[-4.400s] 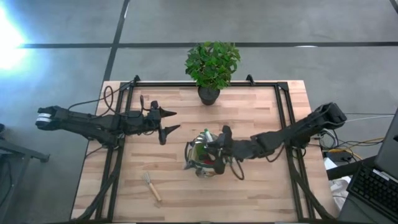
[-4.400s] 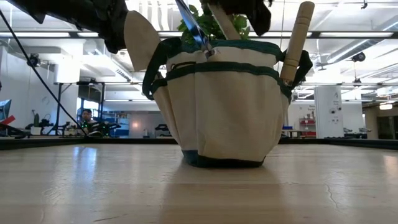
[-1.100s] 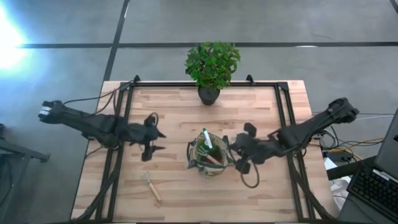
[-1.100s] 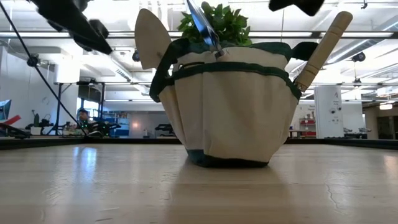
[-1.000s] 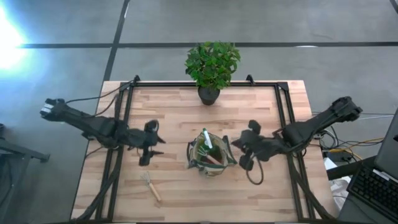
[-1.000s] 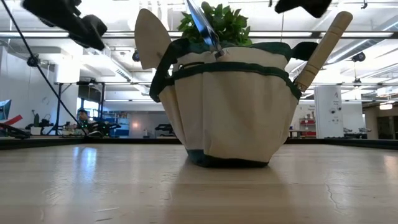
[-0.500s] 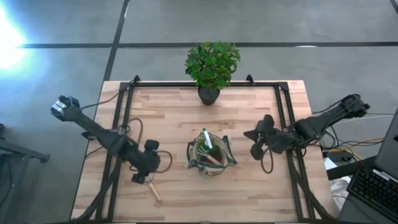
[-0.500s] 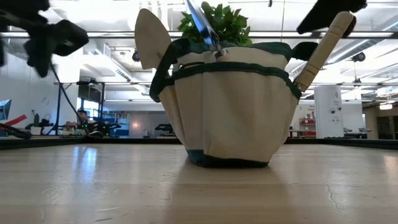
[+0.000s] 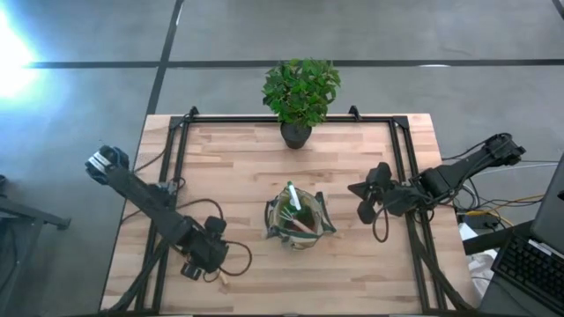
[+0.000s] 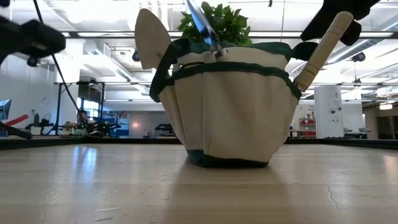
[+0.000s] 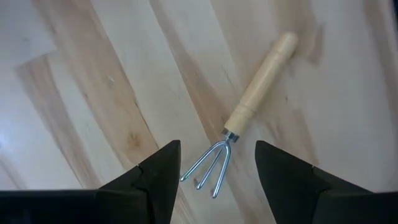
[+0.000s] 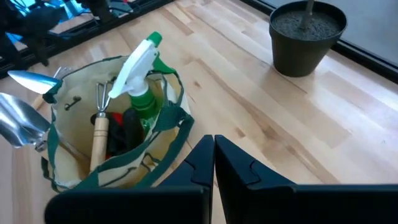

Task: Pick & Place Garden tools in Gardening bag
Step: Put the brown hand rake into the green gardening bag

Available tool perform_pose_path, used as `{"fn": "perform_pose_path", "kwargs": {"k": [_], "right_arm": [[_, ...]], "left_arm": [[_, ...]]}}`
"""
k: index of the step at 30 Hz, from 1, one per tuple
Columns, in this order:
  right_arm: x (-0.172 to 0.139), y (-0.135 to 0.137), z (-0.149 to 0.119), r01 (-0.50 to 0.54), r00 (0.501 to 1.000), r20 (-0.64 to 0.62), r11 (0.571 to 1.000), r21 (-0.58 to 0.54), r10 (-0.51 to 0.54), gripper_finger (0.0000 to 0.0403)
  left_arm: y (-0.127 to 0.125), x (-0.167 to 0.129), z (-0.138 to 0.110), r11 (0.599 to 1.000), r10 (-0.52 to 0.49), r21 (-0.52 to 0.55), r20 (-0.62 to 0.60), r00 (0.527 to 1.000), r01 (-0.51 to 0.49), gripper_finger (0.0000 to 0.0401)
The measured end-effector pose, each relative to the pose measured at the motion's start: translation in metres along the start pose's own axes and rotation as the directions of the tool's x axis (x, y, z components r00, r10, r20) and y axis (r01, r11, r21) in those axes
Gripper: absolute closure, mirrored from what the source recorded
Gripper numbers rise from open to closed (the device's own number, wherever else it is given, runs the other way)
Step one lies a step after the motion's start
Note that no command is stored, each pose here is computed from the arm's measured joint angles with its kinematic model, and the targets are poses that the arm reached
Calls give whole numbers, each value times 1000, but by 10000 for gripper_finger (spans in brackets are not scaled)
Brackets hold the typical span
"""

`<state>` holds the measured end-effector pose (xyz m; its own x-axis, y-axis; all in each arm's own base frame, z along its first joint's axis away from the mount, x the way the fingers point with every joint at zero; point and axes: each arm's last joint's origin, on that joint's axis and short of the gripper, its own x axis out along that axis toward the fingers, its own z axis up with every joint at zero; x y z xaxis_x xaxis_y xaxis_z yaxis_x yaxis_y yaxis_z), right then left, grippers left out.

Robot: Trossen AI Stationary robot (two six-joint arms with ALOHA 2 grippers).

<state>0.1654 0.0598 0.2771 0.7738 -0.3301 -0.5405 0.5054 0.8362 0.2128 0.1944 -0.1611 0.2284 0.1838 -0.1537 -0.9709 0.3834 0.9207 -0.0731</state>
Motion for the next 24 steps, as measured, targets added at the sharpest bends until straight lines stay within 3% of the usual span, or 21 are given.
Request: {"fn": "perform_pose_path", "kwargs": {"k": [12, 24], "right_arm": [[0, 1, 1, -4, 1000, 10, 1000, 2, 4, 394], [0, 1, 1, -6, 1000, 12, 1000, -5, 6, 394]], "left_arm": [[-6, 40, 5, 996, -18, 79, -163, 987, 32, 192], [-10, 67, 13, 992, -40, 112, -188, 981, 62, 192]]}}
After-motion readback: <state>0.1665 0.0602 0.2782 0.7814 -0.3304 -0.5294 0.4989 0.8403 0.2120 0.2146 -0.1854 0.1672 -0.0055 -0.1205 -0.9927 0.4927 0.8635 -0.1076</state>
